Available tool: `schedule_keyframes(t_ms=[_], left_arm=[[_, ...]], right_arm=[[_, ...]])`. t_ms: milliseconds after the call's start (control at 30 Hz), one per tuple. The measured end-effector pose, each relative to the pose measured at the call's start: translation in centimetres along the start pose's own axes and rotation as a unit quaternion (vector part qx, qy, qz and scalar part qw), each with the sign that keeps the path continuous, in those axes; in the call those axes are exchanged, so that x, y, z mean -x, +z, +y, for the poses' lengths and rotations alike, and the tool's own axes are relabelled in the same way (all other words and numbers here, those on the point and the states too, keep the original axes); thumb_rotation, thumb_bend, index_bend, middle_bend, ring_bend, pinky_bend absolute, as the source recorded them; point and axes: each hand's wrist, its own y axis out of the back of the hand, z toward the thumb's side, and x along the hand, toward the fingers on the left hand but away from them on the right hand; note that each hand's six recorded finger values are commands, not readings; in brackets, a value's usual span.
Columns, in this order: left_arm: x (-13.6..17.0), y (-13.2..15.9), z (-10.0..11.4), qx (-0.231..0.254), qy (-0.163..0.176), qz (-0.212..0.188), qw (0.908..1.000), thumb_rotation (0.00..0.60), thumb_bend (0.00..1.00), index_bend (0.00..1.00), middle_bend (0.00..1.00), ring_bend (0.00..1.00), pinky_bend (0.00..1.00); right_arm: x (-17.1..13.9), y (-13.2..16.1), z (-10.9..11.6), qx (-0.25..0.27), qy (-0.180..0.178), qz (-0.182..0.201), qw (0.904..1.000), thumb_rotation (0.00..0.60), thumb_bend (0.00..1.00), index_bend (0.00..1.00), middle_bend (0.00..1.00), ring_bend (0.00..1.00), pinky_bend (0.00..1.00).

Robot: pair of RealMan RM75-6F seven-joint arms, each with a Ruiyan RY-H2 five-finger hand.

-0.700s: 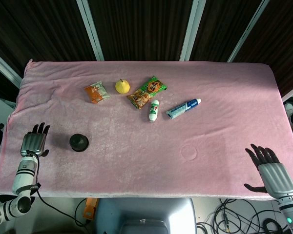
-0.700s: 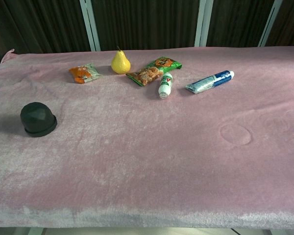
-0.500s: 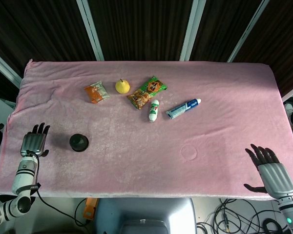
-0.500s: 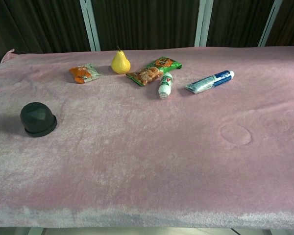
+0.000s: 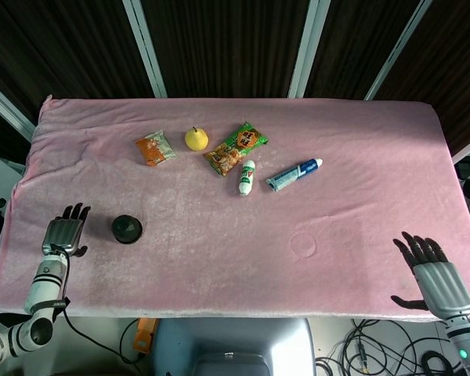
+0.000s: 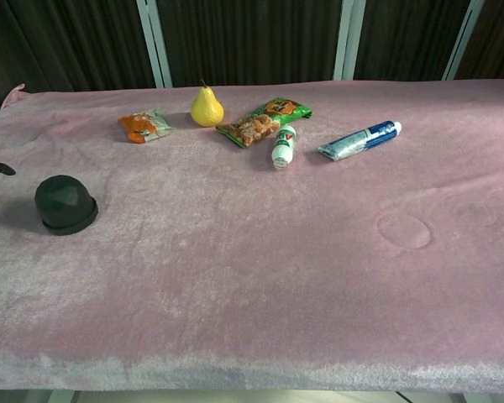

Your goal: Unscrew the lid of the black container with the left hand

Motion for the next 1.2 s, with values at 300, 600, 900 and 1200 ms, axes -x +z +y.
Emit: schedule_keyframes(t_ms=[300, 600, 900, 1200], left_arm=[[0.1, 4.0, 0.4, 0.039, 0.005, -0.039, 0.9984, 0.6, 0.27, 0.03, 0.0, 0.01, 0.3], [0.6, 7.0, 0.9, 0.062, -0.013, -0.084, 0.9945, 0.6, 0.27, 0.02, 0.0, 0.01, 0.3], [-0.5, 8.8, 0.8, 0.065, 0.006, -0.089, 0.9939, 0.6, 0.27, 0.02, 0.0, 0.01, 0.3], [-0.7, 9.4, 0.6, 0.085, -0.004, -0.095, 0.9918, 0.6, 0.27, 0.05, 0.0, 0.05, 0.31]], right_arm=[[0.1, 0.0, -0.2, -0.002, 0.009, 0.002, 1.0, 0.6, 0.1, 0.05, 0.08, 0.0, 0.18], [0.1, 0.1, -0.1, 0.0, 0.01, 0.005, 0.9999, 0.6, 0.1, 0.05, 0.08, 0.0, 0.18], [0.1, 0.1, -0.2, 0.0, 0.013, 0.006, 0.9999, 0.6, 0.1, 0.05, 0.08, 0.0, 0.18], [0.2, 0.1, -0.2, 0.001, 0.013, 0.006, 0.9999, 0.6, 0.1, 0.05, 0.08, 0.0, 0.18]])
